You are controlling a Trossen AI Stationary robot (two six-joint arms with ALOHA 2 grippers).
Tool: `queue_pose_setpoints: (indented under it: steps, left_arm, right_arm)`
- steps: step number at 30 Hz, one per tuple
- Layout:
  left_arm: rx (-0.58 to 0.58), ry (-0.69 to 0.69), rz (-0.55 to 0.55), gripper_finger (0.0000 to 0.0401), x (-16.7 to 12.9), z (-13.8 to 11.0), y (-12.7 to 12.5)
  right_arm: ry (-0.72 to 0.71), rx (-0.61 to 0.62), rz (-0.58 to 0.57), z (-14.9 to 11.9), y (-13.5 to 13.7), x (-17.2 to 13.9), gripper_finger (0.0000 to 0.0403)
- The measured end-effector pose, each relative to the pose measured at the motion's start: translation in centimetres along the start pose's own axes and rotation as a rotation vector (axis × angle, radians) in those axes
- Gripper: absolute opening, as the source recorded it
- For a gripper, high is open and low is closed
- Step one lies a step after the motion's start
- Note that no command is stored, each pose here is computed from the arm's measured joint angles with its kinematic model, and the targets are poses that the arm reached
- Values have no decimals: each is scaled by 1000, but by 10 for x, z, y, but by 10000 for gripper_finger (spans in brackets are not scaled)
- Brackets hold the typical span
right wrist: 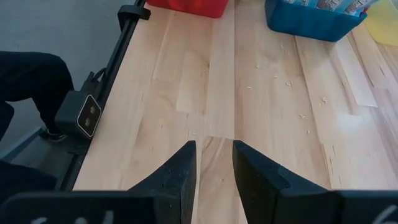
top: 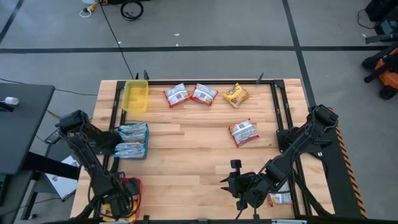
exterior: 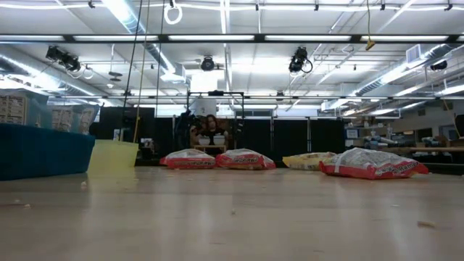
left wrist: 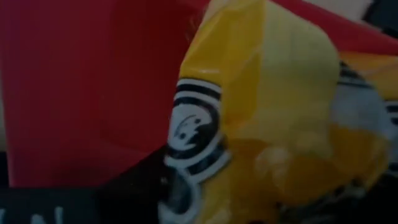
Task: Sort Maruchan noodles
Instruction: Put the bottom yellow noodle pack into the red bin
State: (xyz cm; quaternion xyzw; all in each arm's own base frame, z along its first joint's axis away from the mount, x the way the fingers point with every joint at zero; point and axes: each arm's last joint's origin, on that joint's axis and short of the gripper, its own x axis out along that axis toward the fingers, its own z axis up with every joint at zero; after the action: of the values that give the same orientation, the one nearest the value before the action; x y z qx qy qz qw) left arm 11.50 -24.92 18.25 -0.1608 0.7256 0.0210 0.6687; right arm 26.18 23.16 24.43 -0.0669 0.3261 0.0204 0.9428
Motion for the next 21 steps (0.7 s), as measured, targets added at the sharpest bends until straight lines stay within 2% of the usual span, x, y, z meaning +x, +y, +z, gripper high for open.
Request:
queue_pose_setpoints:
  steps: [13,18,21]
  left_arm:
    - [118,26,8,215,-31,-2,-13]
    - [89,36,29,212,-34,2,-11]
    - [33,43,49,216,-31,7,-6]
  right_arm:
    - [1,7,0,0,0,0,110]
    - [2,8,0,0,0,0,110]
    - [8,20,1,-1,0,0,110]
